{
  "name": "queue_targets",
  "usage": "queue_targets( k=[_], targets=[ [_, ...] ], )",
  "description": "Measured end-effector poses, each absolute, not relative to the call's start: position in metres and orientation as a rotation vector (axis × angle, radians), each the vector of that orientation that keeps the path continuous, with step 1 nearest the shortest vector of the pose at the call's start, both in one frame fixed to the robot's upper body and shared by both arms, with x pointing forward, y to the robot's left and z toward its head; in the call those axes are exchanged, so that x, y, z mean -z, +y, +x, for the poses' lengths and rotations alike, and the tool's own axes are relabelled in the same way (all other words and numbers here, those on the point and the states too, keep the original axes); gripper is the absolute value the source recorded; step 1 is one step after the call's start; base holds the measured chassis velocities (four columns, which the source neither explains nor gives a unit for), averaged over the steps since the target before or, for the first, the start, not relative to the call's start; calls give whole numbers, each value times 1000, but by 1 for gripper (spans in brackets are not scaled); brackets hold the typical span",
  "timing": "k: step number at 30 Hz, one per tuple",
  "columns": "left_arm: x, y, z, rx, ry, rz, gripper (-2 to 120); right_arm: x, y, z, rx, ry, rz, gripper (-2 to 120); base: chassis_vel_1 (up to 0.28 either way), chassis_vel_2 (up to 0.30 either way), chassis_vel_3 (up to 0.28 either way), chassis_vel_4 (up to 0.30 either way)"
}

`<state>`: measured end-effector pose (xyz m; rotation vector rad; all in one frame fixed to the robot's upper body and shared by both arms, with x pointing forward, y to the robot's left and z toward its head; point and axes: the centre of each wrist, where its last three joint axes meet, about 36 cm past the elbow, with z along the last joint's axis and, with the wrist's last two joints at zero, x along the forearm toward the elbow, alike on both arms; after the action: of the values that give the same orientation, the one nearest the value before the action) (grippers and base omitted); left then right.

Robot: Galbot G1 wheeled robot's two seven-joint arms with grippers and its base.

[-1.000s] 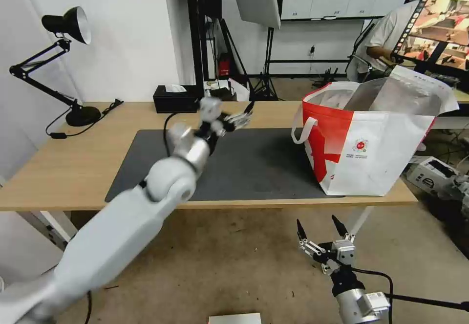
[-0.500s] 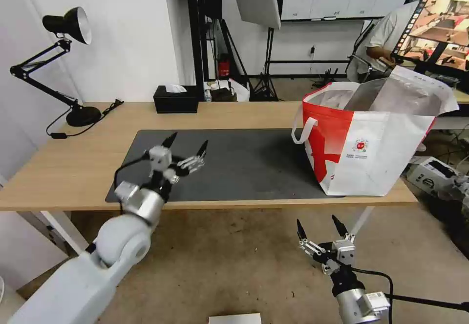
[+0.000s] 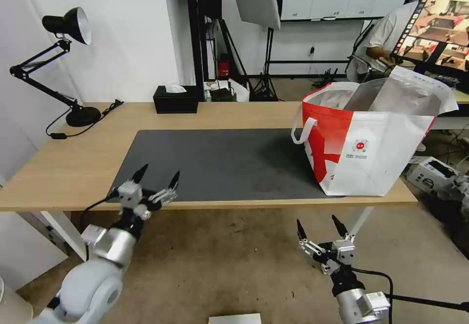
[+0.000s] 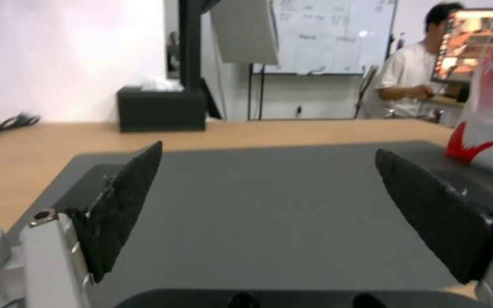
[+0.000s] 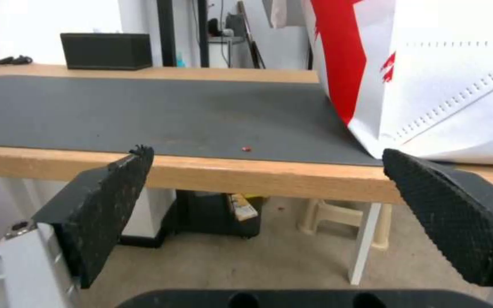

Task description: Pick up the trash from the table and place it into the takeout bag.

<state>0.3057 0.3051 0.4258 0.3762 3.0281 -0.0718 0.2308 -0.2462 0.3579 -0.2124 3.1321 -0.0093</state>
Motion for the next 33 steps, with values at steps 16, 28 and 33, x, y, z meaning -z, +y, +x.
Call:
queue_targets(
  k=[16,28,33],
  targets=[
    [-398,316,255,32,3162,149,100,-358,-246,231,9,3132,-213,100,0,0,0,0],
    [-384,313,245,59,3203,126,100,-358,-246,231,9,3132,-213,100,0,0,0,0],
    [-384,313,246,59,3203,127,100,-358,-246,231,9,3132,-213,100,0,0,0,0]
  ],
)
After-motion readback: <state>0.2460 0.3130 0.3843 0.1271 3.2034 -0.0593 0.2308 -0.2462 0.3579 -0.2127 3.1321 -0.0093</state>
